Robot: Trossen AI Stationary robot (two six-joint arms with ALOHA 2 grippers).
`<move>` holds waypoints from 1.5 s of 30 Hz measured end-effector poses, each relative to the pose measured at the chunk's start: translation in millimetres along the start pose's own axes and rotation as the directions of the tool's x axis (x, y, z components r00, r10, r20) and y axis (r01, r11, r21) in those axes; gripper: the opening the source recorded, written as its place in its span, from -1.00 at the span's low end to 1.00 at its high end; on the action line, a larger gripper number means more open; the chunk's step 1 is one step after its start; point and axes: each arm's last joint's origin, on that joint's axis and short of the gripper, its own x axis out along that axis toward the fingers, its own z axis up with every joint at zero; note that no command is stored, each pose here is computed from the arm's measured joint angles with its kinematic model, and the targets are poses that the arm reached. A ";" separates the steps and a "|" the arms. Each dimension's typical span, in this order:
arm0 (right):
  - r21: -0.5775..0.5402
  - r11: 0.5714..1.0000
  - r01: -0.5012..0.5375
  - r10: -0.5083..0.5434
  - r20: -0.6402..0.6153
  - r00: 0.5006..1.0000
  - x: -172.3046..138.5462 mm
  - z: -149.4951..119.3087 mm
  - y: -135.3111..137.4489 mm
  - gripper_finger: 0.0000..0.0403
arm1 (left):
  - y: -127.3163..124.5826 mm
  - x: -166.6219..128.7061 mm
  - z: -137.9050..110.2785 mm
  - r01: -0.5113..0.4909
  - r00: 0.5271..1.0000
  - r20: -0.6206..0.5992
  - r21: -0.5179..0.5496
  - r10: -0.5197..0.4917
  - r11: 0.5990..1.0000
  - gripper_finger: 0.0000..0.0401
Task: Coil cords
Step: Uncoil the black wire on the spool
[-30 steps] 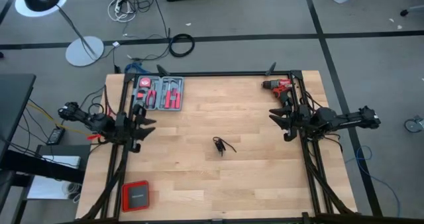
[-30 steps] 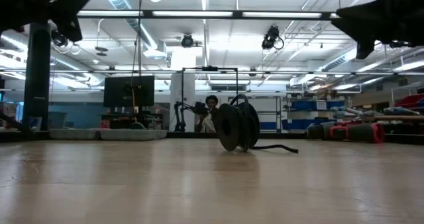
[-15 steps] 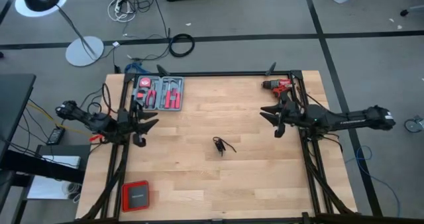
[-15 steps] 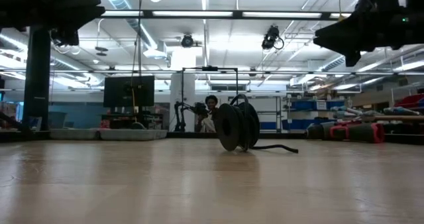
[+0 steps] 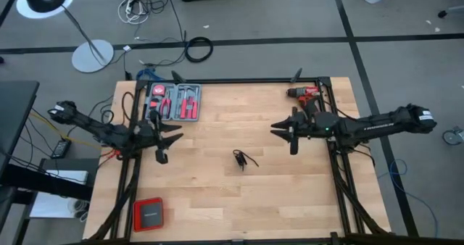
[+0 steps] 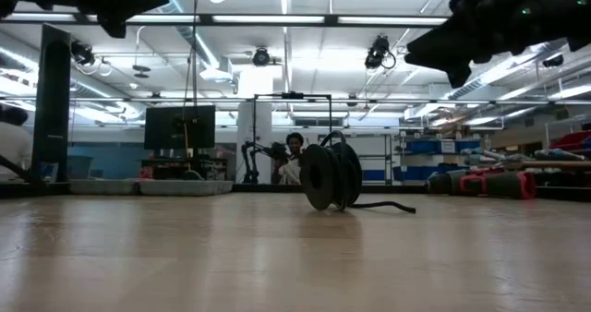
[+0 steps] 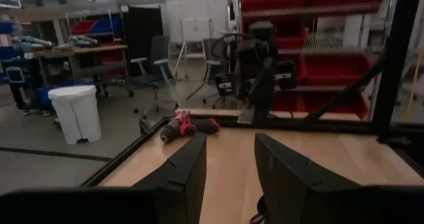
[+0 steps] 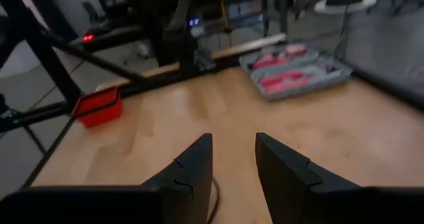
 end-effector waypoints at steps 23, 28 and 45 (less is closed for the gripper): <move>0.100 0.994 -0.040 0.064 -0.258 0.964 50.2 -16.4 48.4 -0.45 | -48.7 56.0 -10.4 0.015 0.955 -0.295 -0.069 -0.035 0.997 -0.35; 0.072 0.997 -0.009 0.030 -0.290 0.957 55.7 -15.1 58.8 -0.50 | -58.8 66.7 -12.5 0.046 0.941 -0.332 -0.050 -0.060 0.998 -0.35; 0.156 0.984 0.082 -0.022 -0.355 0.935 69.9 -29.2 71.4 -0.55 | -84.2 95.7 -32.1 0.051 0.902 -0.429 0.006 -0.043 0.999 -0.35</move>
